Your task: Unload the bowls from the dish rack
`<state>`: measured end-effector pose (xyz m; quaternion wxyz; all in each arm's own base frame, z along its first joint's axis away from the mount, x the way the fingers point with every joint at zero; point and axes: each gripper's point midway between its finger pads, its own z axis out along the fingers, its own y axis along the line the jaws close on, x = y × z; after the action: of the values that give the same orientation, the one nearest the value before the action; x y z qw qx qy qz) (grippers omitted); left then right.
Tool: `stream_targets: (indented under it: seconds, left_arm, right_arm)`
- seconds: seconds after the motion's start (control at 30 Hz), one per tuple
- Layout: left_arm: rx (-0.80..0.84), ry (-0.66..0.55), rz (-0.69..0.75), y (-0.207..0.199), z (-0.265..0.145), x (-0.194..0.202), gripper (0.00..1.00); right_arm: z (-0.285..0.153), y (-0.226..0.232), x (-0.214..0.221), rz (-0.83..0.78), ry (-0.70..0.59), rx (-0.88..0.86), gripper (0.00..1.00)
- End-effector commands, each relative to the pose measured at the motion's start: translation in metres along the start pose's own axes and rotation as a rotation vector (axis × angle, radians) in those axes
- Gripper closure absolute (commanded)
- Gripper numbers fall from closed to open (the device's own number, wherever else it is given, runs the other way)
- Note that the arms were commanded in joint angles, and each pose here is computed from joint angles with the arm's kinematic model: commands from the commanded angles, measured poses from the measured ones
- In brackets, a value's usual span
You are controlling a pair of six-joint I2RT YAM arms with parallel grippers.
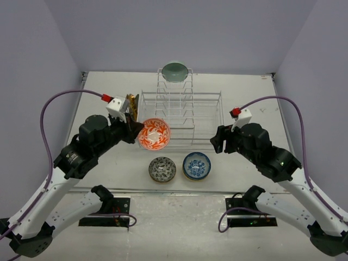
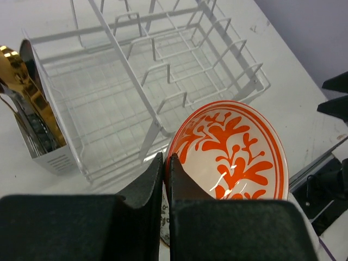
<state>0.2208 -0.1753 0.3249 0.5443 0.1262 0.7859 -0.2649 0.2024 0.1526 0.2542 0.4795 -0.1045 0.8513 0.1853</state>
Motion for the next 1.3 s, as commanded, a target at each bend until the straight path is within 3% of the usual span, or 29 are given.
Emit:
stream_targets:
  seconds: [0.0, 0.7, 1.03, 1.27]
  left_arm:
    - [0.049, 0.032, -0.070, -0.006, 0.003, 0.022, 1.00]
    - [0.045, 0.227, -0.201, 0.015, 0.038, 0.153, 1.00]
    - [0.011, 0.270, -0.233, 0.027, 0.046, 0.192, 1.00]
    - [-0.008, 0.229, -0.258, 0.033, 0.049, 0.198, 1.00]
  right_arm:
    - [-0.010, 0.005, -0.022, 0.010, -0.067, -0.016, 0.32]
    - [-0.006, 0.005, -0.016, 0.005, -0.048, -0.019, 0.32]
    - [-0.003, 0.007, -0.014, 0.006, -0.045, -0.031, 0.32]
    - [0.001, 0.010, -0.013, 0.007, -0.034, -0.039, 0.32]
